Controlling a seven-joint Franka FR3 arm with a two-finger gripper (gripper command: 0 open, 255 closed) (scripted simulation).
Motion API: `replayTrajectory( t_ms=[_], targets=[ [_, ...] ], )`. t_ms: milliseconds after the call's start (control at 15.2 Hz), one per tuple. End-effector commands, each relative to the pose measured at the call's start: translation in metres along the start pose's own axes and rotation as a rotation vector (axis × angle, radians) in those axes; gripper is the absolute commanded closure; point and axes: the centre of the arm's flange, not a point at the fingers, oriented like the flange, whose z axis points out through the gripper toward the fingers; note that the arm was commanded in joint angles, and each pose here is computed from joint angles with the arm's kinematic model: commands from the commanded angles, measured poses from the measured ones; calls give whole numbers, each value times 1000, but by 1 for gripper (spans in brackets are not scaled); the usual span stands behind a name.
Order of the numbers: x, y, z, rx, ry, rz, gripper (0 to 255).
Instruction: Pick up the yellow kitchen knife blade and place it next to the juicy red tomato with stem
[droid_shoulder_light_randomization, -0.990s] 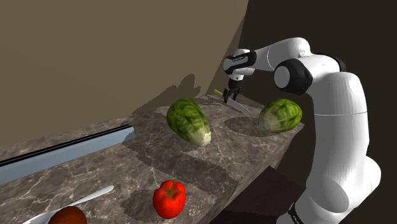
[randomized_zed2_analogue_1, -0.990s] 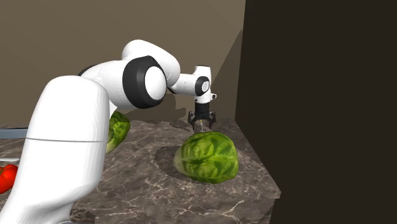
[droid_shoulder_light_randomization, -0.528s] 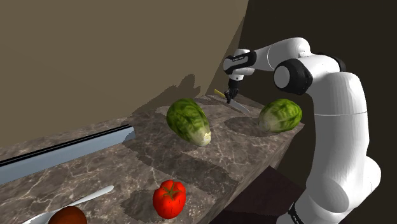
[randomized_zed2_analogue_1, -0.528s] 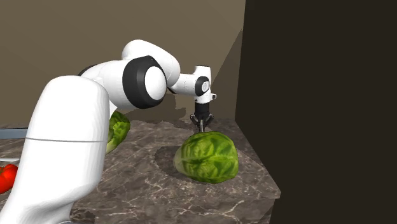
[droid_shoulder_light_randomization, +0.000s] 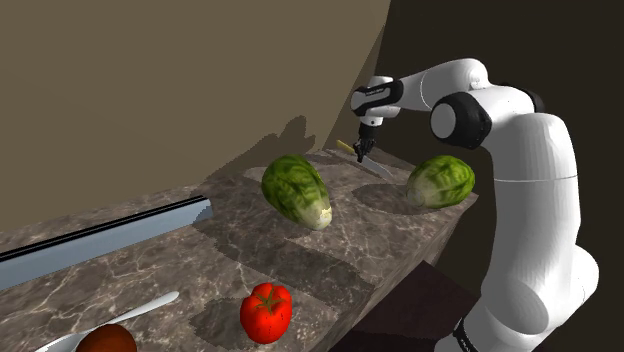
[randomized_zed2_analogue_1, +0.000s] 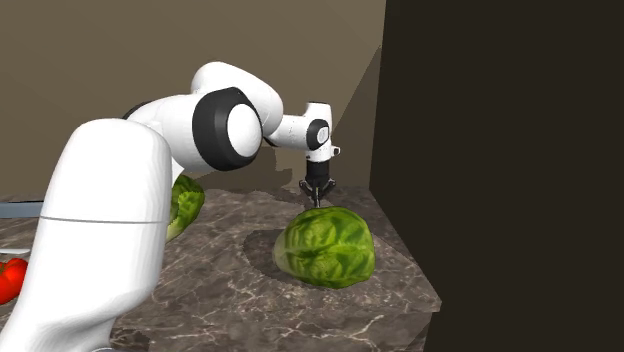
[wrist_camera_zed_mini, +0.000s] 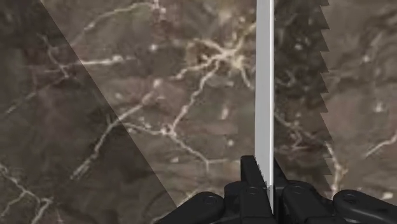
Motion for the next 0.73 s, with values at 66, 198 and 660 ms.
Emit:
replayTrajectory(
  t_ms=[66, 198, 660],
  targets=[
    [0, 0, -13, 0, 0, 0, 255],
    [0, 0, -24, 0, 0, 0, 255],
    [1, 0, -61, 0, 0, 0, 255]
  ],
)
